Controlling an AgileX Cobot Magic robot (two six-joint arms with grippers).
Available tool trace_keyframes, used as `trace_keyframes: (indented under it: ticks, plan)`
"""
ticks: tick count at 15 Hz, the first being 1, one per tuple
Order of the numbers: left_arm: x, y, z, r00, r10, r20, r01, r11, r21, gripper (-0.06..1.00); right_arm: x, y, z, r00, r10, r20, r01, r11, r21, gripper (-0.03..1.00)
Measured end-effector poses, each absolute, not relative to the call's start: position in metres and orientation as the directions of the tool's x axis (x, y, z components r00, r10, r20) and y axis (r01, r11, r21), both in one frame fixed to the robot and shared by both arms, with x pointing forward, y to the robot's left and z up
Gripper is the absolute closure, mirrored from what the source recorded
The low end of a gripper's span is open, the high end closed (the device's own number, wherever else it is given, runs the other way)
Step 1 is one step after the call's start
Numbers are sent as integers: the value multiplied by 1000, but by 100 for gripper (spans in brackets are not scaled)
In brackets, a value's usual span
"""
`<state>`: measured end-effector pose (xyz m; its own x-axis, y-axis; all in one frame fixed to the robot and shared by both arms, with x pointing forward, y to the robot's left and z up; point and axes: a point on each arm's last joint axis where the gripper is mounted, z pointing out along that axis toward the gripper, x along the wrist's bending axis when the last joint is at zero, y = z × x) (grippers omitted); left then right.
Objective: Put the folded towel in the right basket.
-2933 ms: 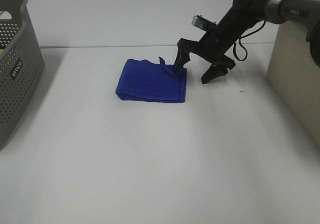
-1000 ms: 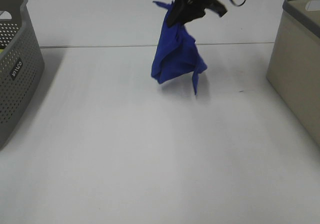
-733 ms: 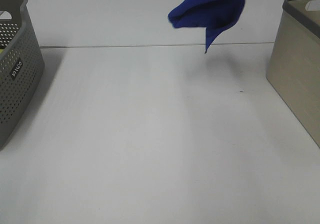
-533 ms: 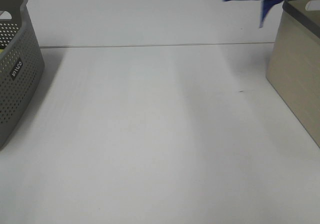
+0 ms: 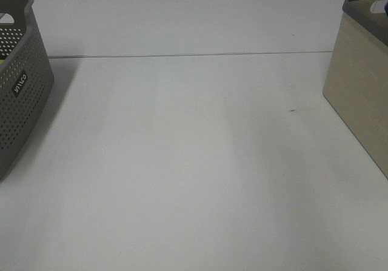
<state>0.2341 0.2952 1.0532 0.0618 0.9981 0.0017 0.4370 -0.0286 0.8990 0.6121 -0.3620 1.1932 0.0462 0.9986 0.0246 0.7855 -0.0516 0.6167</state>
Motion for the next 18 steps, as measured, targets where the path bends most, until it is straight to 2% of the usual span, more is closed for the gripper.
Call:
trace_keyframes:
  ticks: [3,5,6,7,8,9,10,14,18]
  plan:
    - [234,295,1053,62,998,2,437,-29,899,-4,625,-371,1140,78,997,-9,880,-64,471,89]
    - [234,295,1053,62,998,2,437,-29,899,-4,635,-372,1123,132,991,23,889,-129,439,89]
    - [234,295,1053,62,998,2,437,-29,899,-4,641,-374,1114,172,984,42,886,-173,431,79]
    - [234,295,1053,62,998,2,437,-29,899,-4,643,-374,1112,190,980,51,881,-193,431,59]
    - [234,295,1053,62,998,2,437,-29,899,-4,644,-374,1112,190,980,51,879,-193,436,30]
    - [234,295,1053,62,998,2,437,-29,899,-4,644,-374,1112,190,980,51,875,-193,444,13]
    - [234,295,1053,62,998,2,437,-29,899,-4,645,-374,1112,190,980,51,874,-193,446,5]
    - [234,295,1053,62,998,2,437,-29,899,-4,644,-358,1127,153,985,76,859,-170,483,-1]
    - [234,295,1053,62,998,2,437,-29,899,-4,644,-293,1163,-5,997,81,826,-42,562,-1]
